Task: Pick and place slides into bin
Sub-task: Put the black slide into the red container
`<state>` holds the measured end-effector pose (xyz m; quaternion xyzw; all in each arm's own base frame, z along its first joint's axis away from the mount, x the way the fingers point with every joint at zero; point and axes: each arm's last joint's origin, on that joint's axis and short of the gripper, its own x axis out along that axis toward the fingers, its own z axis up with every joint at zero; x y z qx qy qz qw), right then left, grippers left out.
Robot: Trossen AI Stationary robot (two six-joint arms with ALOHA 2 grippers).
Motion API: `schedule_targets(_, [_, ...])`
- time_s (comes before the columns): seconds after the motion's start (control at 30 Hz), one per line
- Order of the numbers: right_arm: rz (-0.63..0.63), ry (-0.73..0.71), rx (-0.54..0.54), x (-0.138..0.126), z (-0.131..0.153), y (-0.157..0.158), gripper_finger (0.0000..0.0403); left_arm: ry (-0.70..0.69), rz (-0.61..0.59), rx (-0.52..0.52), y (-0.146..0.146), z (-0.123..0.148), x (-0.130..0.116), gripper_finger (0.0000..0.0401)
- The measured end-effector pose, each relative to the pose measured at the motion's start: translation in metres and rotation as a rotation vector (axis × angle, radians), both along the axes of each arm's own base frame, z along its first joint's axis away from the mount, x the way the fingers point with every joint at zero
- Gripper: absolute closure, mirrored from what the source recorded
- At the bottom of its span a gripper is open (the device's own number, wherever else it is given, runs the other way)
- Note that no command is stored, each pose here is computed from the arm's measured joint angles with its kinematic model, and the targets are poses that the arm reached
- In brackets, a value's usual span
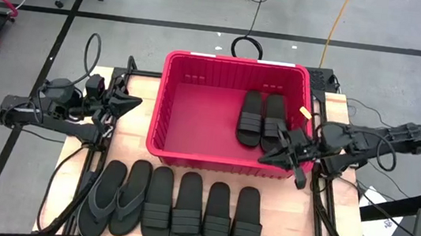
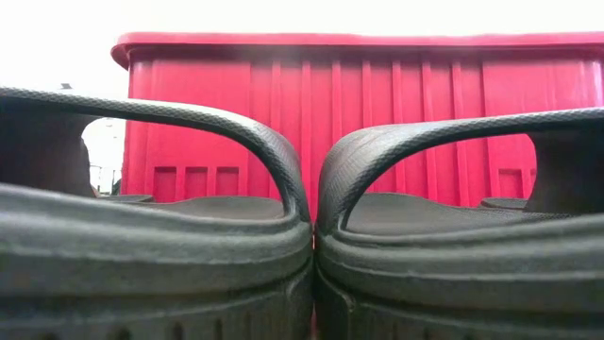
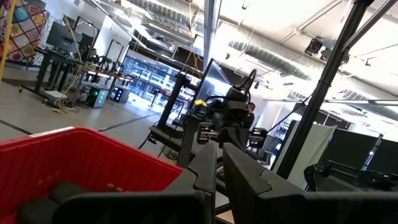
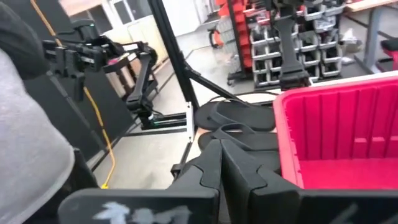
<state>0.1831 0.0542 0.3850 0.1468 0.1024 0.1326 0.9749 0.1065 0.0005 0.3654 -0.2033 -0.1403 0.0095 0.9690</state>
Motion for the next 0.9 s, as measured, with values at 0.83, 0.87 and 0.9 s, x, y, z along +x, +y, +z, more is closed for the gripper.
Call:
schedule_targets(0.83, [0.354,0.691,0.111,-0.043,-0.049,0.033,0.0403,0.0,0.0,0.0,0.0,0.0,0.0,0.0375])
schedule_targets(0.87, [0.356,0.701,0.109,-0.043,-0.052,0.034,0.0402,0.0,0.0,0.0,0.0,0.0,0.0,0.0375])
schedule_targets(0.9, [0.369,0.711,0.112,-0.043,-0.057,0.034,0.04,0.0,0.0,0.0,0.0,0.0,0.0,0.0375])
